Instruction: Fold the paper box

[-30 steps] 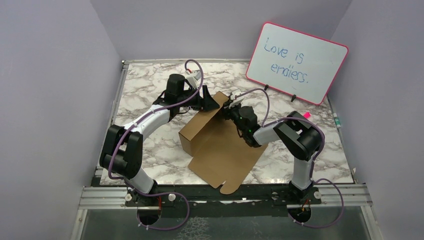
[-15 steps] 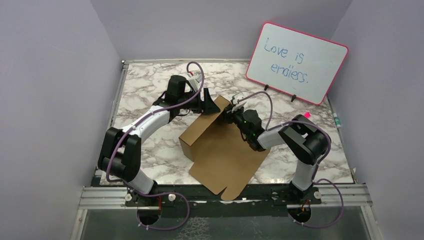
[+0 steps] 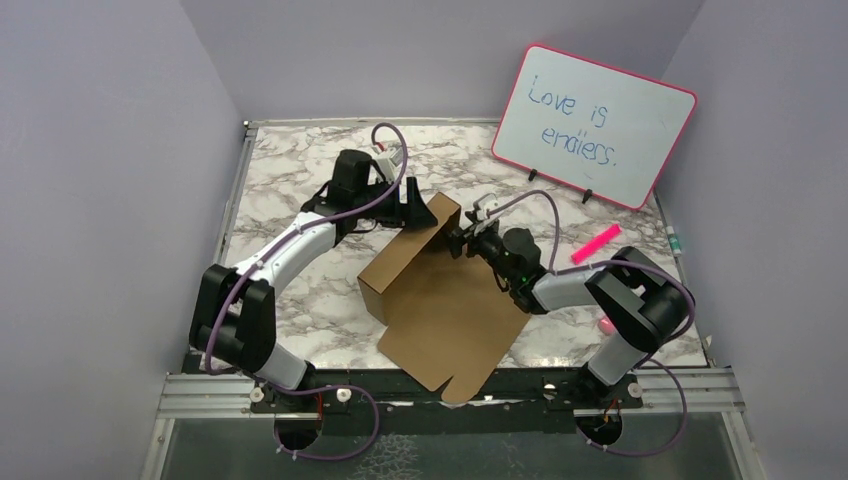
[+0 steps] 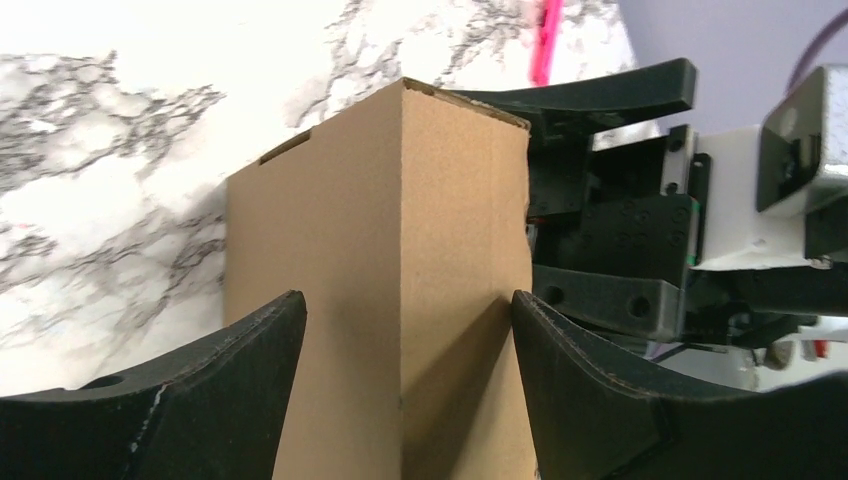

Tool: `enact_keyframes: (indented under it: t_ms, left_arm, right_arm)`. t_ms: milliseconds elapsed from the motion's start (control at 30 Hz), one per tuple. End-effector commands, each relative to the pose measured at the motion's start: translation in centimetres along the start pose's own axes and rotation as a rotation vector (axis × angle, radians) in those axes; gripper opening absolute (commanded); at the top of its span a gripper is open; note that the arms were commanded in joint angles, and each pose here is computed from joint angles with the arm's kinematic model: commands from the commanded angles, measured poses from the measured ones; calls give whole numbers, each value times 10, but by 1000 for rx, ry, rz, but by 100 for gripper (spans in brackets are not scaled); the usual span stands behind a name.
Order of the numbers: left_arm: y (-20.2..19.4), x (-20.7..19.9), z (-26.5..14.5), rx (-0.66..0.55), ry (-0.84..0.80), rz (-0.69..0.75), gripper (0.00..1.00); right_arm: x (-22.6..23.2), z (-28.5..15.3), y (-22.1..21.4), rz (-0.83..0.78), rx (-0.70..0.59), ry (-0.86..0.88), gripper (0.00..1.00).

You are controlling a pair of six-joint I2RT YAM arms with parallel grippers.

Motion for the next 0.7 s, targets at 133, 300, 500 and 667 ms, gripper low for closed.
enact_keyframes:
  t_ms: [133, 300, 500, 667]
  left_arm:
    - [48, -8, -44, -153, 211, 192, 77]
    - [56, -21, -62, -184, 406, 323, 77]
    - [36, -50, -55, -128, 575, 476, 77]
    - [23, -56, -52, -78, 774, 585, 77]
  right_arm:
    - [-2, -37, -4, -24, 57, 6, 78]
    - [-25, -66, 8, -15, 54, -117, 83]
    - [-54, -100, 26, 63, 19, -305, 90]
    - [-74, -125, 38, 99, -13, -429, 94]
Point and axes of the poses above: each gripper's point midway between its finger pads, its own z axis out along the fingers, its own x axis along the line the jaws close on, y = z × x, the point moved 1 cm from there along -z, back along the fingers
